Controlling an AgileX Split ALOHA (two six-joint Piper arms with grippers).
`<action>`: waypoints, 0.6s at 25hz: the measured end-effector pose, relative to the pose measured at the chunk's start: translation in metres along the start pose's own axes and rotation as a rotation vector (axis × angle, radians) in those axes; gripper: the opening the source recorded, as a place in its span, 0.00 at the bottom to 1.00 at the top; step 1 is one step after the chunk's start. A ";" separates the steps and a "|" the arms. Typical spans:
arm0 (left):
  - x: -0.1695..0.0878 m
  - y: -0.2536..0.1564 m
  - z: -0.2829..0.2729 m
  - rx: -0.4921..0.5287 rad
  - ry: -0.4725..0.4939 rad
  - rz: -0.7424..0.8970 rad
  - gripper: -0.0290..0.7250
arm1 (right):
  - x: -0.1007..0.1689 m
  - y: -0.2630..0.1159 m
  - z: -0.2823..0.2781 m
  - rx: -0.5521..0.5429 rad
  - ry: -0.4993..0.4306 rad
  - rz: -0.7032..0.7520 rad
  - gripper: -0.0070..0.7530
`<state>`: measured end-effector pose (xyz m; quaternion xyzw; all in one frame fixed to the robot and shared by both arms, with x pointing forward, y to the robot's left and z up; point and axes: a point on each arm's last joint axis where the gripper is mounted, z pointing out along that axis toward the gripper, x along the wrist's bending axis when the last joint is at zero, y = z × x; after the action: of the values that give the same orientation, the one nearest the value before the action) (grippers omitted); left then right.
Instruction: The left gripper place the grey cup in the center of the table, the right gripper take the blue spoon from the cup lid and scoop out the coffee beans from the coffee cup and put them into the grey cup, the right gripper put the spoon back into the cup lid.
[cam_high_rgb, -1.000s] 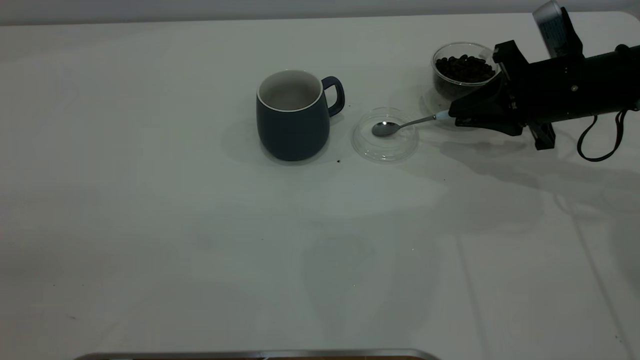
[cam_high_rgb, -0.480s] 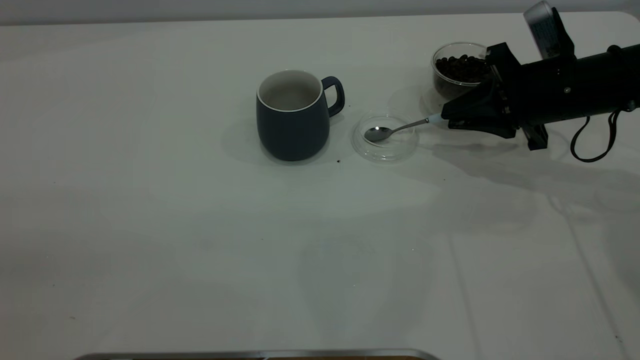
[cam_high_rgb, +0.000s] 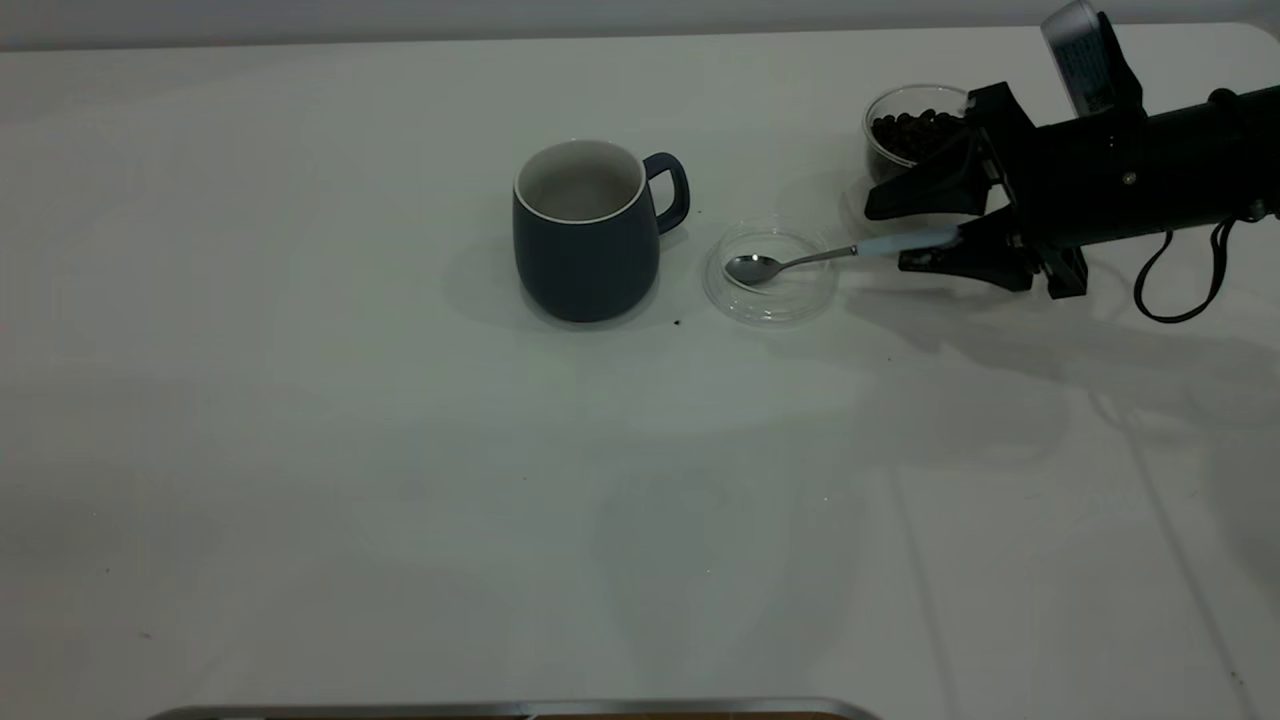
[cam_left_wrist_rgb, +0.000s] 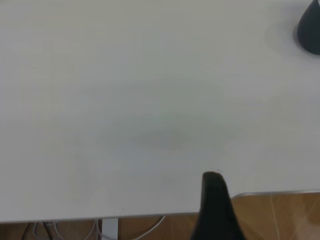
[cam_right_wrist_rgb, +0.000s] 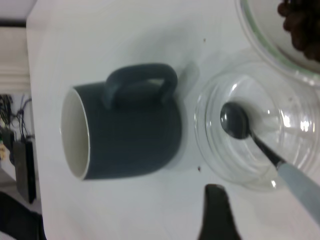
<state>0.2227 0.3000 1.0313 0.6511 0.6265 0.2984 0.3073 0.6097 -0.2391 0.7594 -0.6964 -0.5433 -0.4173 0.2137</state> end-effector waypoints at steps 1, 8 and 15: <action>0.000 0.000 0.000 0.000 0.000 0.000 0.82 | -0.001 -0.001 0.000 0.011 -0.002 -0.002 0.78; 0.000 0.000 0.000 0.000 0.000 0.002 0.82 | -0.006 -0.001 -0.013 0.078 -0.111 0.004 0.80; 0.000 0.000 0.000 0.000 0.000 0.002 0.82 | 0.007 0.010 -0.037 0.113 -0.325 -0.058 0.79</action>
<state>0.2227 0.3000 1.0313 0.6518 0.6259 0.2987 0.3070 0.6062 -0.2661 0.7869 -0.7256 -0.6132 -0.2739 0.1498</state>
